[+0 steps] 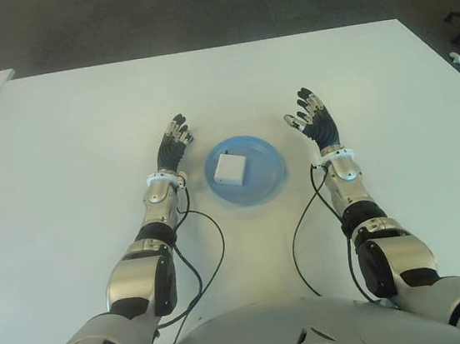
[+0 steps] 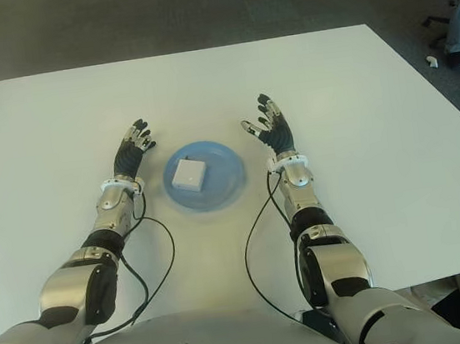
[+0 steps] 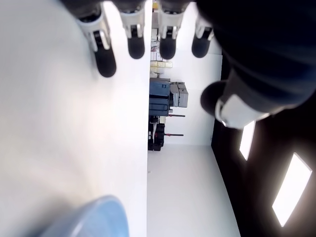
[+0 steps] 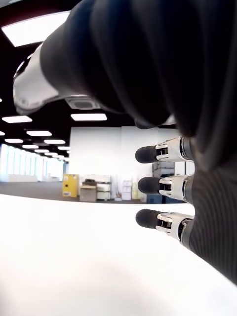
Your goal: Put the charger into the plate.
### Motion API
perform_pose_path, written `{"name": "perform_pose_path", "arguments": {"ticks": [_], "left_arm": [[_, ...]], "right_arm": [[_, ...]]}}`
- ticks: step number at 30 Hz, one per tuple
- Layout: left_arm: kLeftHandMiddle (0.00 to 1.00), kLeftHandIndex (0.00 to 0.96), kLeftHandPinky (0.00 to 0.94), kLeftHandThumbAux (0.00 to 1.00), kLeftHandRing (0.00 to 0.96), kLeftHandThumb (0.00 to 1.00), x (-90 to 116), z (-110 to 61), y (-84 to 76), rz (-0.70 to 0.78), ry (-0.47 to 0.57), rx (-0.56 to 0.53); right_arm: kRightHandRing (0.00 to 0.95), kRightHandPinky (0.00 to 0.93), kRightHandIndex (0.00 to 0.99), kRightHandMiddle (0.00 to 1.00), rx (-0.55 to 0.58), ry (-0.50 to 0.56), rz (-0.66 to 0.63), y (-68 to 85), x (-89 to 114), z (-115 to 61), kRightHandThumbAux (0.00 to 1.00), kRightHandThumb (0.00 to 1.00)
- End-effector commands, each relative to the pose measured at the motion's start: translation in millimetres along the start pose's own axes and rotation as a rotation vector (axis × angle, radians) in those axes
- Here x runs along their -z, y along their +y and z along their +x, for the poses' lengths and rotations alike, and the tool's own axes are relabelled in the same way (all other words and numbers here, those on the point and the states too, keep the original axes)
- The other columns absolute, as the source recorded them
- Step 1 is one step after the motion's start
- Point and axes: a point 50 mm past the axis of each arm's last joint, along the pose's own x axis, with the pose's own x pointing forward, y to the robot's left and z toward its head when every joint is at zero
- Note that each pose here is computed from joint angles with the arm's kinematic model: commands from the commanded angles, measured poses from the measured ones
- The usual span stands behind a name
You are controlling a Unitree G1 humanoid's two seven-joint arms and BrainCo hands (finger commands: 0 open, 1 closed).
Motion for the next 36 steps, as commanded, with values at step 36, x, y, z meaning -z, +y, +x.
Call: {"name": "perform_pose_path", "arguments": {"ticks": [36], "left_arm": [[0.0,0.0,0.0,0.609,0.0,0.0,13.9,-10.8,0.5,-0.012,0.053,-0.001]], "right_arm": [[0.0,0.0,0.003,0.0,-0.144,0.281,-0.13,2.0,52.6,-33.2,0.72,0.0]]}}
